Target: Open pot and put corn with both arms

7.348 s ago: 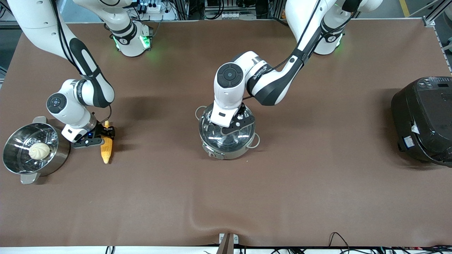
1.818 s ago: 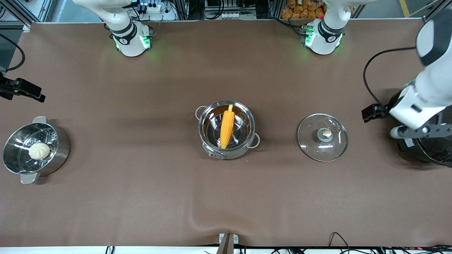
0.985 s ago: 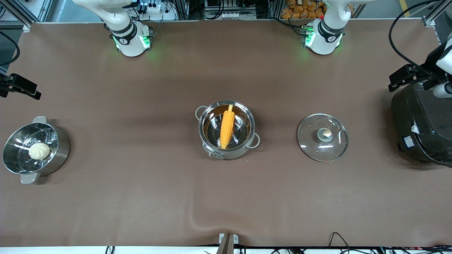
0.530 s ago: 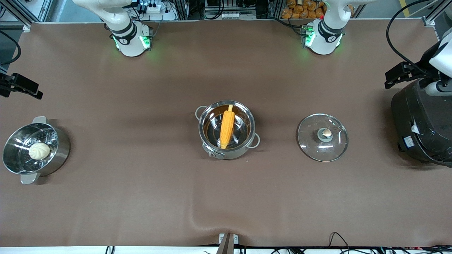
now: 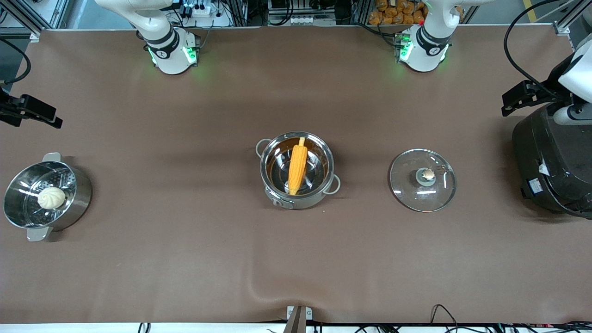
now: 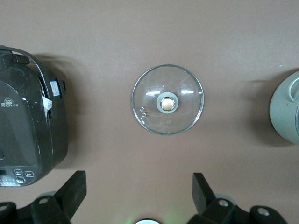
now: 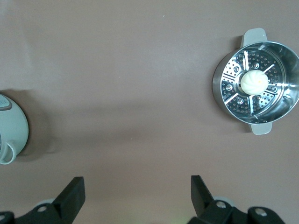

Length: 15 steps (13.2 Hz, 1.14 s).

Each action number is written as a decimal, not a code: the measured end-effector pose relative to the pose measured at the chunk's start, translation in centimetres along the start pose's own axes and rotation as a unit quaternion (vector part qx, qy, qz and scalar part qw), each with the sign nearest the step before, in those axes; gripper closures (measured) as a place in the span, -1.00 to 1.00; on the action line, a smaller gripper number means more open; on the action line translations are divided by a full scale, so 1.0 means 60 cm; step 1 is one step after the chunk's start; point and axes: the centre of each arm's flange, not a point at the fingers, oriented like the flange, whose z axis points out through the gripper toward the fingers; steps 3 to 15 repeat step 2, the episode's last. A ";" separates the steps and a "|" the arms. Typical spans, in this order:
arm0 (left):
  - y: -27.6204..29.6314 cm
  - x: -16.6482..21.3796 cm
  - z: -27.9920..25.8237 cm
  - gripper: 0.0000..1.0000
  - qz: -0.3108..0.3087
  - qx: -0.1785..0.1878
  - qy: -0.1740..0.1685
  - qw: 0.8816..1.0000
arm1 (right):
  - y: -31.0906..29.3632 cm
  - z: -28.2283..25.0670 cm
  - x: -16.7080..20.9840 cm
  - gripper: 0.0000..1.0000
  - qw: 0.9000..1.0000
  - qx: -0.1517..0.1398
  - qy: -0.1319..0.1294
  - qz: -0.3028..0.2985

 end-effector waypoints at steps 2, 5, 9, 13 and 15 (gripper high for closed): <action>0.001 -0.001 -0.001 -1.00 0.000 0.000 0.001 1.000 | 0.000 0.000 0.000 -1.00 1.000 0.000 -0.001 0.000; 0.001 -0.001 -0.001 -1.00 0.000 0.000 0.001 1.000 | 0.000 0.000 0.000 -1.00 1.000 0.000 -0.001 0.000; 0.001 -0.001 -0.001 -1.00 0.000 0.000 0.001 1.000 | 0.000 0.000 0.000 -1.00 1.000 0.000 -0.001 0.000; 0.001 -0.001 -0.001 -1.00 0.000 0.000 0.001 1.000 | 0.000 0.000 0.000 -1.00 1.000 0.000 -0.001 0.000; 0.001 -0.001 -0.001 -1.00 0.000 0.000 0.001 1.000 | 0.000 0.000 0.000 -1.00 1.000 0.000 -0.001 0.000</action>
